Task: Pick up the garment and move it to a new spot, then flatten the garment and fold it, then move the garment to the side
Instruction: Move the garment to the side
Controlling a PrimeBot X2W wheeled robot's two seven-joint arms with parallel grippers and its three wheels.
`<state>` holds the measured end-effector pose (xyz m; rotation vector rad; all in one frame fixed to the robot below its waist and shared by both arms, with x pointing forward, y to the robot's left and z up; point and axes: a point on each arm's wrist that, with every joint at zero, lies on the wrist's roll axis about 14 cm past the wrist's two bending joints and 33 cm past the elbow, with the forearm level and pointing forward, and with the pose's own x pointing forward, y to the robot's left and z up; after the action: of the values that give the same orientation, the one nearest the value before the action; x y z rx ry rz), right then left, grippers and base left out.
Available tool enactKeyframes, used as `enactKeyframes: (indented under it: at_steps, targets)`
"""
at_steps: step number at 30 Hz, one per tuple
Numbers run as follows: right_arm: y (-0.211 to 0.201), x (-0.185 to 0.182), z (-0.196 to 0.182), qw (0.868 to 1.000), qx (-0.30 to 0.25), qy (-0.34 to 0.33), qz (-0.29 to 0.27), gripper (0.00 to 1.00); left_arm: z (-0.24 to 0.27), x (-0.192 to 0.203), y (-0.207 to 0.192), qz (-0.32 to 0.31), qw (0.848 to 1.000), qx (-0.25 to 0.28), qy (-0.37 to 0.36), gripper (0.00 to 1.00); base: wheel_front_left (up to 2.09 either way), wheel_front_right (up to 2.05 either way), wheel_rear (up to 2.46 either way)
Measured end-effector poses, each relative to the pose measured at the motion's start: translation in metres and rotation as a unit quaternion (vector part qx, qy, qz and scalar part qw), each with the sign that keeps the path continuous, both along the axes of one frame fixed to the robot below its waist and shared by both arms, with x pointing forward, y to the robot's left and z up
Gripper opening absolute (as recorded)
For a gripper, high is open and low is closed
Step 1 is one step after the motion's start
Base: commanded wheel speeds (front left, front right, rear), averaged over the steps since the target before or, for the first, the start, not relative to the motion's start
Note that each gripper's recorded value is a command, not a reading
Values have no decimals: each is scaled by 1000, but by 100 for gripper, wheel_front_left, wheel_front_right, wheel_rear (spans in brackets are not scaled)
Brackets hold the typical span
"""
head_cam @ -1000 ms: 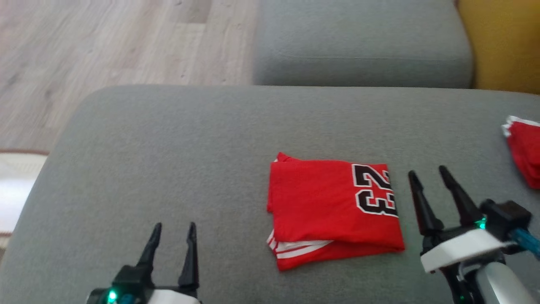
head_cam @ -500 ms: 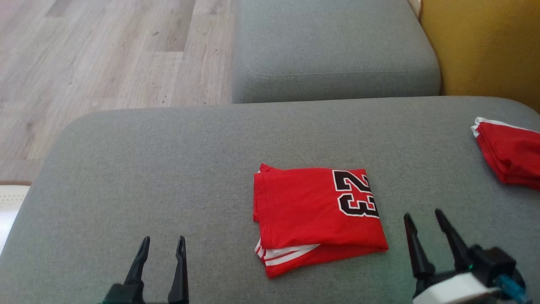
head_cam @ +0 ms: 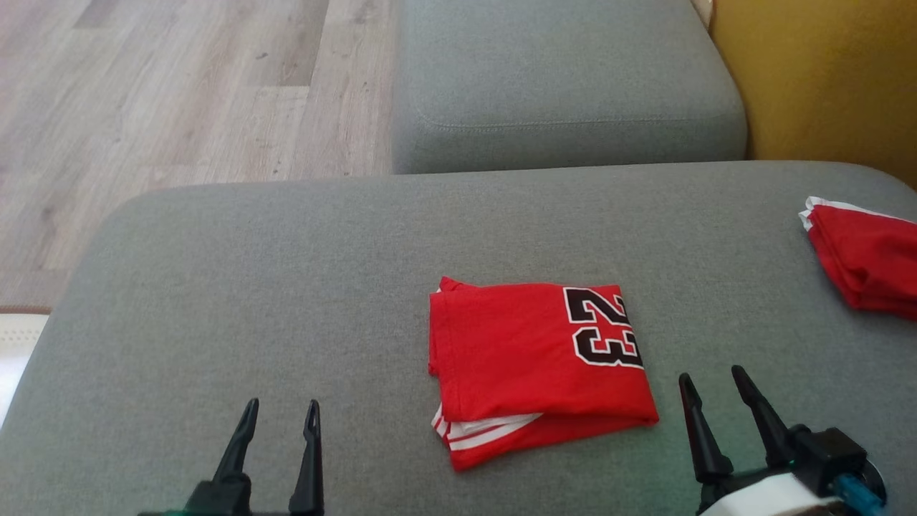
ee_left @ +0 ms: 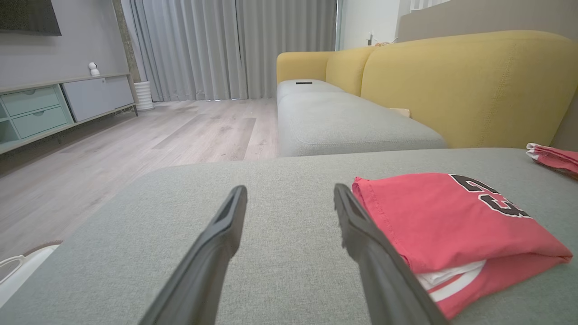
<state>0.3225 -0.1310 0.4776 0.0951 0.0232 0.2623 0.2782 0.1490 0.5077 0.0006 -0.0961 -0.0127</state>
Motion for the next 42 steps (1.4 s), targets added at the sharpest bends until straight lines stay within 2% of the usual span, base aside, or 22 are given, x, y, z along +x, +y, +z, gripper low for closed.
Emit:
enactKeyframes:
  at_steps: [31,37,39,40,42]
  targets:
    - [2,1,-1,1000,-5,2,3,100,1,1,0,0,1000,4,0,100,0,0,0]
    - [11,1,-9,1000,-7,15,18,100,-5,2,-1,-1,1000,4,10,100,0,0,0]
    - [10,6,-14,1000,-4,24,16,100,-8,4,-3,-3,1000,3,16,100,0,0,0]
    - [5,27,-24,999,5,47,5,100,-14,7,-9,-11,1000,2,28,100,0,0,0]
    - [7,38,-34,997,24,77,3,100,-16,9,-11,-14,999,1,33,100,0,0,0]
